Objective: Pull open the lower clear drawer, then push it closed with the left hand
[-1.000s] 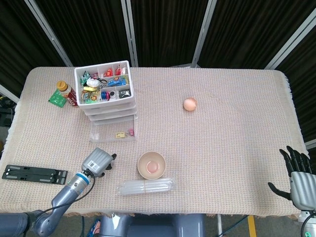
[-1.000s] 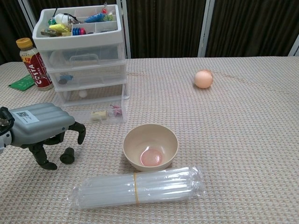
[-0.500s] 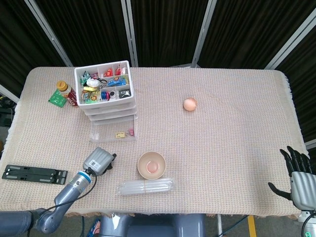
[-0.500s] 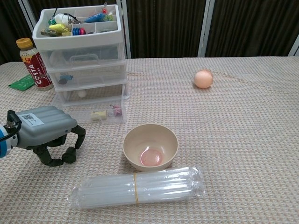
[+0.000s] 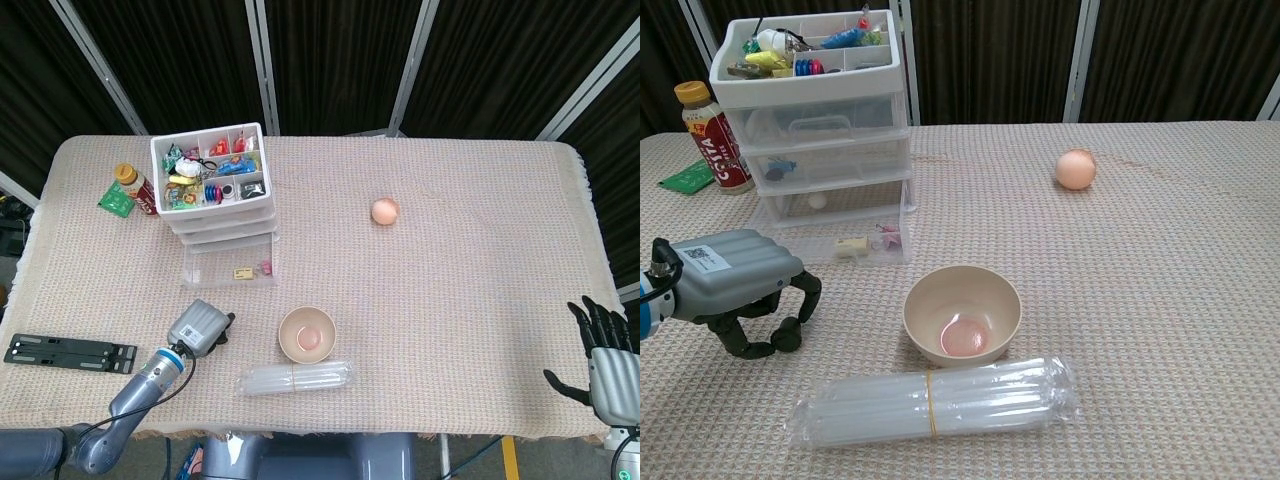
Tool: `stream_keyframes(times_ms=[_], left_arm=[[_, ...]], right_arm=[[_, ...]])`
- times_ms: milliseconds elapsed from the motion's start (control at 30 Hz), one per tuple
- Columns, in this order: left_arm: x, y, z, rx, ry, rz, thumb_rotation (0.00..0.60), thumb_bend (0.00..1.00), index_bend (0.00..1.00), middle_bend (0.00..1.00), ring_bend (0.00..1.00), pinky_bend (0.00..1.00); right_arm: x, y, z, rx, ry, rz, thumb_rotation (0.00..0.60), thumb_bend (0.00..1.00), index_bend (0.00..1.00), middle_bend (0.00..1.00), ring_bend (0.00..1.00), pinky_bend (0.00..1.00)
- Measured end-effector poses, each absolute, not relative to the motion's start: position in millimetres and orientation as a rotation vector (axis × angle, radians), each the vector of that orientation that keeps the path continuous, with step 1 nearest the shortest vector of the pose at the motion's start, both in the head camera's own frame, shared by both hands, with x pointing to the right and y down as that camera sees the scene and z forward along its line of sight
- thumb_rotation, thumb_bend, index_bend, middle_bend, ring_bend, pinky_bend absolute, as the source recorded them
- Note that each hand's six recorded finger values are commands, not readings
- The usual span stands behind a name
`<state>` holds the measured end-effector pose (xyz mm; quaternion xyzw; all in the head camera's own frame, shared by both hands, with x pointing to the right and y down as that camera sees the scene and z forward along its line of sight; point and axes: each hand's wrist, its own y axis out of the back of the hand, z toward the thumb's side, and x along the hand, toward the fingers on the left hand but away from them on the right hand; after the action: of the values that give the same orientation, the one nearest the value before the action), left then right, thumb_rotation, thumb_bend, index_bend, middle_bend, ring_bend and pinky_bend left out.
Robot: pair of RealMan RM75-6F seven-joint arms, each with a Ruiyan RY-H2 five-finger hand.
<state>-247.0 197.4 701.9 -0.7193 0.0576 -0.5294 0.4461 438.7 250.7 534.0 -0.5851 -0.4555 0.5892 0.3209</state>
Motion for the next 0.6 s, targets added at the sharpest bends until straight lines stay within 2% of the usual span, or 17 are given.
stream_keyframes(times_ms=[200, 400, 600], left_arm=[[-241.1, 189.1, 688.4, -1.764, 0.166, -1.260, 0.600, 0.45, 0.55, 1.00, 0.89, 0.71], [-233.8, 165.0, 671.0, -1.711, 0.222, -1.206, 0.600, 0.45, 0.55, 1.00, 0.89, 0.71], [-234.8, 138.7, 673.3, -1.671, 0.273, -1.227, 0.600, 0.45, 0.55, 1.00, 0.89, 0.71]], right_arm=[[438.5, 250.7, 534.2, -1.538, -1.197, 1.549, 0.600, 0.08, 0.09, 0.00, 0.00, 0.00], [438.3, 250.8, 534.0, -1.539, -1.199, 1.549, 0.600, 0.08, 0.09, 0.00, 0.00, 0.00], [439.0, 251.1, 533.5, -1.539, -1.200, 1.550, 0.600, 0.08, 0.09, 0.00, 0.00, 0.00]])
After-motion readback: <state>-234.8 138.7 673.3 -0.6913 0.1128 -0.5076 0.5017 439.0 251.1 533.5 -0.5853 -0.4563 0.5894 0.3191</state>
